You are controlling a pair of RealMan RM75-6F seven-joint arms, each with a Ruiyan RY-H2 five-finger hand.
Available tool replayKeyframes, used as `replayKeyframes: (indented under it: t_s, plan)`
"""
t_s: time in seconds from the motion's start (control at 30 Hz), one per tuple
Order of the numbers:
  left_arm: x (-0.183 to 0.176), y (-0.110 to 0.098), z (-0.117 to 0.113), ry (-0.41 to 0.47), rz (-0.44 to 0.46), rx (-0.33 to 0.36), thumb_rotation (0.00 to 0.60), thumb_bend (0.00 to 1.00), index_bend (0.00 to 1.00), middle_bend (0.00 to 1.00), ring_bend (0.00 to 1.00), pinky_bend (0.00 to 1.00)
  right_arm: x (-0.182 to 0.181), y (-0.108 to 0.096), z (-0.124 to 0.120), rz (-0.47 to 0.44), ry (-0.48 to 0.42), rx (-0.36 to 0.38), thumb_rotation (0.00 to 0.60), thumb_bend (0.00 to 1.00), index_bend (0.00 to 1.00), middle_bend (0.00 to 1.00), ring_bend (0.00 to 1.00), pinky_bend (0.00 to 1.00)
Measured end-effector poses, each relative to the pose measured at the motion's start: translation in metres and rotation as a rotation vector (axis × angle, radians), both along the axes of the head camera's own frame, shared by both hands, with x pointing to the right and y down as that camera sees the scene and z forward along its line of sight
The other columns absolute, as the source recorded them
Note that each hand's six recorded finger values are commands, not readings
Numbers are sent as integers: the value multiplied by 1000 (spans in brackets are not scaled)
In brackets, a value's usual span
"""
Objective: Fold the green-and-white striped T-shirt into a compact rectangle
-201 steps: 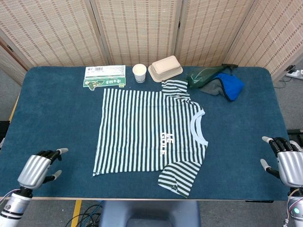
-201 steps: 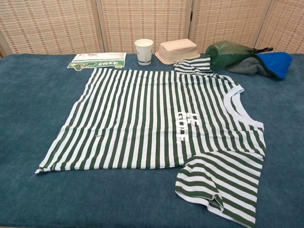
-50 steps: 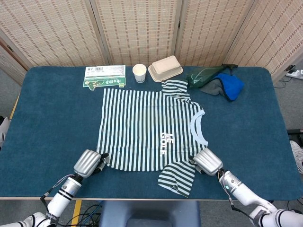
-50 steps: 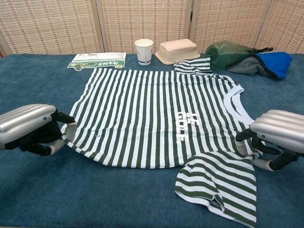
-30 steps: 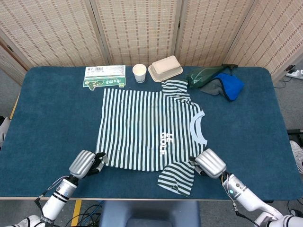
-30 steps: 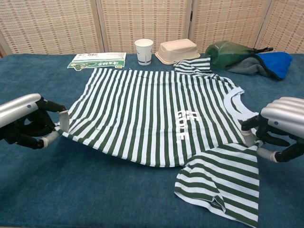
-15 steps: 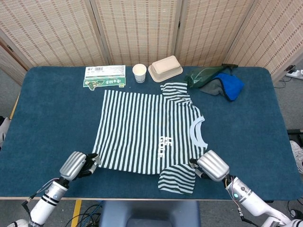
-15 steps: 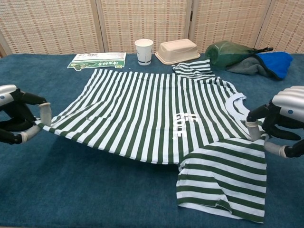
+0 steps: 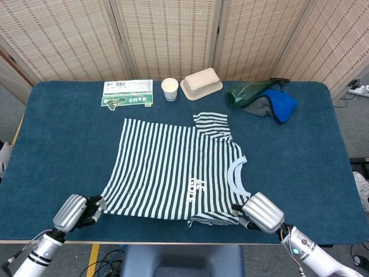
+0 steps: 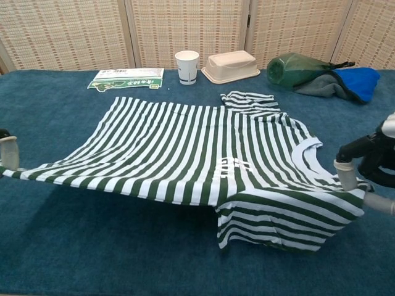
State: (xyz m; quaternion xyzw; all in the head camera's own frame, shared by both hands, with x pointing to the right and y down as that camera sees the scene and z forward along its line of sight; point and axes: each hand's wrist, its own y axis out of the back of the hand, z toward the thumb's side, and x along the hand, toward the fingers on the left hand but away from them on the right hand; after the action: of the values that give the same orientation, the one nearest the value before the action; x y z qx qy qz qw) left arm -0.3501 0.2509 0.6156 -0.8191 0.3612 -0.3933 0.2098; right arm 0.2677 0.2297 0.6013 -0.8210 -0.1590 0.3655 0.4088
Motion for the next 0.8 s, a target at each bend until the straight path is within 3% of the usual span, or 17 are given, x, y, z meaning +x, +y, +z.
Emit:
replayKeyframes:
  t_s: [0.43,0.8]
  plan:
    - [-10,30,-32,-2,-6,-18,600,559,646,1000,947,988,22,22,-24,11,0,-16,600,454,610,909,1000,1000]
    - [-4,44,-39,-16,32,-36,600,559,646,1000,947,987,34,34,-33,27,-1,-60,600,454,610,910,1000,1000]
